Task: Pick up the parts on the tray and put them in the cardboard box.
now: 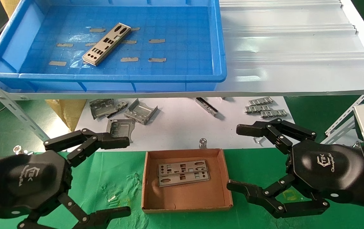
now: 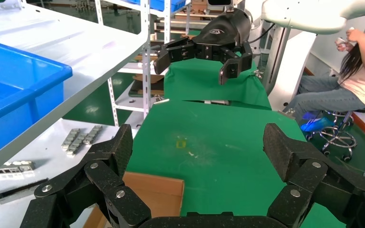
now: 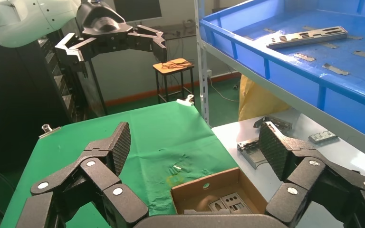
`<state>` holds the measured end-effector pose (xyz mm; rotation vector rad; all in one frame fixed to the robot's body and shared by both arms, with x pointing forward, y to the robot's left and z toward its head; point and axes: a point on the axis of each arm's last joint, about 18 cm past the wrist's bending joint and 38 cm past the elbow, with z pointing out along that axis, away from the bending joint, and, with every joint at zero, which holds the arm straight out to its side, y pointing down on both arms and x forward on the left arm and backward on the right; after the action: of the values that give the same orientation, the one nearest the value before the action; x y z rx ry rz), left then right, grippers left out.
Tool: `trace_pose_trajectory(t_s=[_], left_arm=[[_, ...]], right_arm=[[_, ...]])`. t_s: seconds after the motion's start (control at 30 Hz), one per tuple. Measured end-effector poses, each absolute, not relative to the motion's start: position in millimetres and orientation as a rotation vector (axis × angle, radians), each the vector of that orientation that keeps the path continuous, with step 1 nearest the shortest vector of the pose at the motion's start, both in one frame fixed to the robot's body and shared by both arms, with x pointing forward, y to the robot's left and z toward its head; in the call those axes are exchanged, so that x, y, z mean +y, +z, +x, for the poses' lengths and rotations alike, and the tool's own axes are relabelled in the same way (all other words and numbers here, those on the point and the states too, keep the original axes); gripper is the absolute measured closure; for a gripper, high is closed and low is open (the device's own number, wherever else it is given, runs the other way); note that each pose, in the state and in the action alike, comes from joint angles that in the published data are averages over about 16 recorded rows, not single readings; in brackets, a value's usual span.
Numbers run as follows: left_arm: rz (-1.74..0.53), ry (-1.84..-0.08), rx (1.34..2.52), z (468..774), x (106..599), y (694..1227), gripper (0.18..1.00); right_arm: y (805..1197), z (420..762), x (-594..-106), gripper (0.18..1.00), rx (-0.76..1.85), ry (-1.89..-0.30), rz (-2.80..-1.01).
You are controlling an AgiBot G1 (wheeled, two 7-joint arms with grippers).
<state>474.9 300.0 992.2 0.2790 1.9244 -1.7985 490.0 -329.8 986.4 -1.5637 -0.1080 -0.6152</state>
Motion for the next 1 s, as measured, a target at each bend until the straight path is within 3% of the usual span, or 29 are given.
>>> trace_pose_trajectory(t_s=[1.0], left_arm=[[0.277,-1.799,1.924,476.1,300.0,991.9,0.184]], right_arm=[[986.4,490.0,-329.9,0.178,-0.108,-0.615,-1.564]])
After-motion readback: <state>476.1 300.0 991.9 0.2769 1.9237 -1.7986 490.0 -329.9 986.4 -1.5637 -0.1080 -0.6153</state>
